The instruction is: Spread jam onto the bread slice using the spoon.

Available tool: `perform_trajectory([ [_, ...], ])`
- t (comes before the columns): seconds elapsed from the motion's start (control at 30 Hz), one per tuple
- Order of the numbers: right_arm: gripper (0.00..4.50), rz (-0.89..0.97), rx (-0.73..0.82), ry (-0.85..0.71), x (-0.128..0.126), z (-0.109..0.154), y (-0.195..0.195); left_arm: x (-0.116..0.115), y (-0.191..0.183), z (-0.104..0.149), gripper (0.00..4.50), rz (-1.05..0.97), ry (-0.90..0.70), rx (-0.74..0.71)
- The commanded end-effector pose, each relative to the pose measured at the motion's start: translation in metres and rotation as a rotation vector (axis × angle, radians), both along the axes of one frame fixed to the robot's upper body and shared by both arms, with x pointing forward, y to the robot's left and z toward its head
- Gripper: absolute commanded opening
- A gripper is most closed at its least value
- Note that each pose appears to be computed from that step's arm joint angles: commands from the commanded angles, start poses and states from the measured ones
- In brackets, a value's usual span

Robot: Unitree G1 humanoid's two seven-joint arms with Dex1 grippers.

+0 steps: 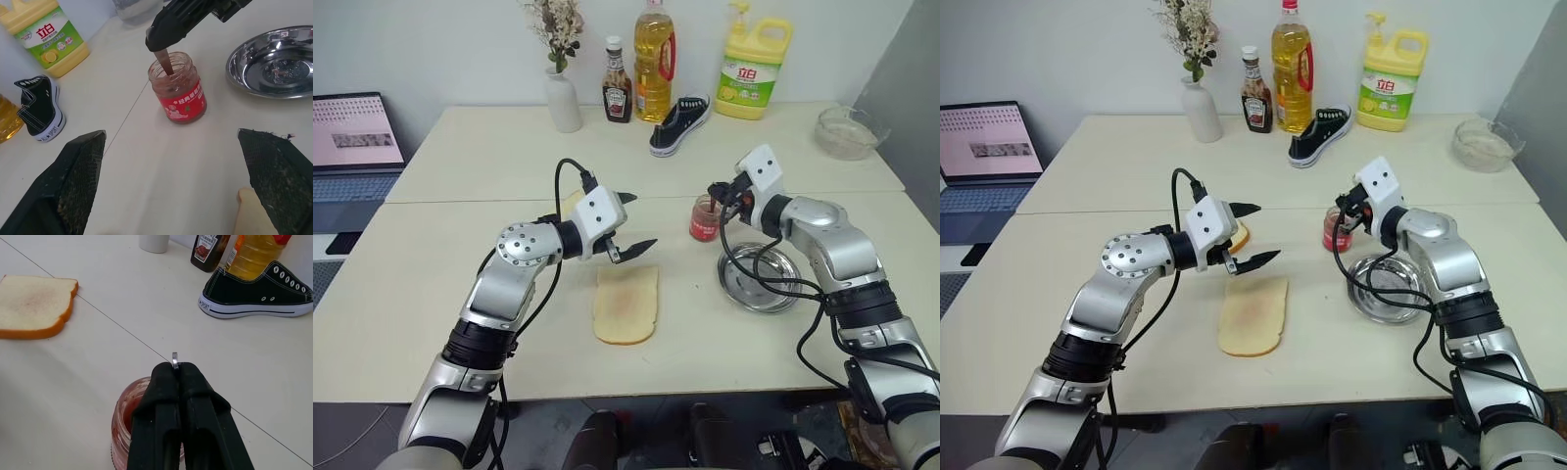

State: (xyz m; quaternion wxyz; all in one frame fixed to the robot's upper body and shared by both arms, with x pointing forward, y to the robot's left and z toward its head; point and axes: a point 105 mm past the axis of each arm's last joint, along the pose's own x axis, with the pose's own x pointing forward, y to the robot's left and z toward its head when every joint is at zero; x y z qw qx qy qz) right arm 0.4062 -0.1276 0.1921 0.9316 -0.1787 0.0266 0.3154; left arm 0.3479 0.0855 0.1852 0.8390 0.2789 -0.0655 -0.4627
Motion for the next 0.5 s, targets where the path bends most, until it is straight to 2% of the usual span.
perform_trajectory([
  [0.03, 0.03, 0.004, 0.142, 0.034, -0.002, 0.012, 0.004, -0.005, -0.003, 0.014, 4.5, -0.016, -0.05, -0.013],
  [0.5, 0.03, -0.113, 0.538, 0.268, 0.005, 0.03, -0.007, -0.002, -0.004, 0.015, 4.5, -0.021, -0.057, -0.014],
])
